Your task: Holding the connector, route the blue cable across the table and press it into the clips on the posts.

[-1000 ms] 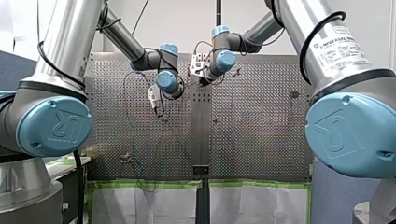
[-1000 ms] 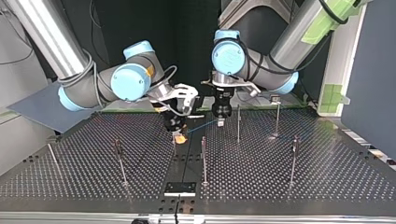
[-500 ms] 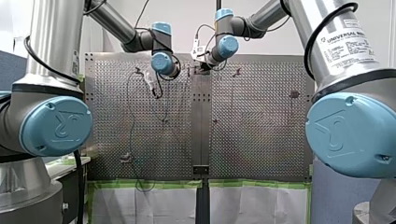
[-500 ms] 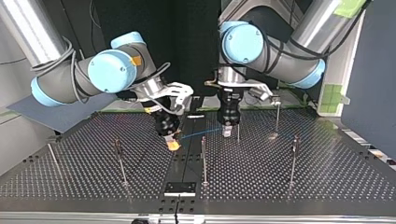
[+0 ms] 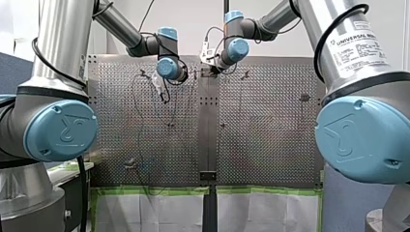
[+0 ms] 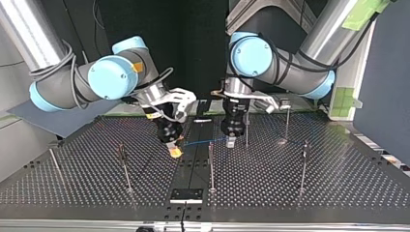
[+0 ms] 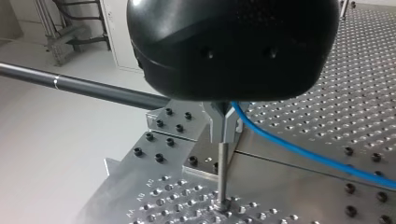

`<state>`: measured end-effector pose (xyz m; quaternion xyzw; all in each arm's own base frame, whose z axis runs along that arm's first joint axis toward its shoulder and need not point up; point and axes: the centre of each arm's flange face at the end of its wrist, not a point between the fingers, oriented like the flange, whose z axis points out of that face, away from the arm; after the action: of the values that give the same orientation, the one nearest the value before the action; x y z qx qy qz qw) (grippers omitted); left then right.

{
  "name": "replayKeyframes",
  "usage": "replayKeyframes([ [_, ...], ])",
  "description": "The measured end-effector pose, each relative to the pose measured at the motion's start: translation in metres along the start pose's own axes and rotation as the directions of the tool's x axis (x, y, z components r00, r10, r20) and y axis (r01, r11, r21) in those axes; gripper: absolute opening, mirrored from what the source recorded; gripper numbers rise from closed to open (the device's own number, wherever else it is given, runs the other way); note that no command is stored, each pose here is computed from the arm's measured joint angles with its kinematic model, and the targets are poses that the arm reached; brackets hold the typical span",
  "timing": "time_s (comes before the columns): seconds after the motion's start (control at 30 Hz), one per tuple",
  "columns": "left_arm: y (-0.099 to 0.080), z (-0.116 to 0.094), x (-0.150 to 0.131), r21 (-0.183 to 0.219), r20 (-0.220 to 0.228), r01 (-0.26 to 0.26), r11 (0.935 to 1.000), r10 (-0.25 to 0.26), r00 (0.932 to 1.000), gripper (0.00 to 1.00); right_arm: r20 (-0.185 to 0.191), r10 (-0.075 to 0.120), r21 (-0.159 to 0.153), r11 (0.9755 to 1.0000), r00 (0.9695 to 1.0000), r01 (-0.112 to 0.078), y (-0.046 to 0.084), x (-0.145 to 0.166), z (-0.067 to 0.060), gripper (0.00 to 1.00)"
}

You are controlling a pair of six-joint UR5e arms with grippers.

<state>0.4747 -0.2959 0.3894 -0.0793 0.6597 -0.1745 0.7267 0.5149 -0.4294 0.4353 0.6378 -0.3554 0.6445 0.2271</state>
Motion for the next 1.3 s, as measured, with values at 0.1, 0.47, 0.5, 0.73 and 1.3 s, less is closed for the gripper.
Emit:
replayKeyframes([
  [0.1,0.001,0.005,-0.002,0.008,0.005,0.004,1.0000,-0.004,1.0000,0.00,0.004,0.001,0.010,1.0000,1.0000,-0.001,0.002,-0.003,0.003,0.00],
  [0.47,0.022,0.041,0.002,-0.001,-0.001,0.005,1.0000,-0.005,1.0000,0.00,-0.013,0.025,0.029,0.9993,0.9996,-0.025,0.016,0.005,0.012,0.00],
  [0.5,0.026,0.045,0.003,0.000,-0.003,0.007,1.0000,-0.007,1.0000,0.00,-0.015,0.029,0.029,0.9992,0.9995,-0.029,0.019,0.006,0.013,0.00],
  [0.73,0.034,0.061,0.011,0.020,-0.012,0.009,0.9998,-0.009,0.9999,0.00,-0.011,0.043,0.023,0.9988,0.9990,-0.043,0.036,0.002,0.024,0.00],
  [1.3,0.033,0.060,0.013,0.018,-0.036,0.015,0.9997,-0.014,0.9992,1.00,-0.012,0.046,0.009,0.9989,0.9989,-0.046,0.061,0.000,0.032,0.00],
])
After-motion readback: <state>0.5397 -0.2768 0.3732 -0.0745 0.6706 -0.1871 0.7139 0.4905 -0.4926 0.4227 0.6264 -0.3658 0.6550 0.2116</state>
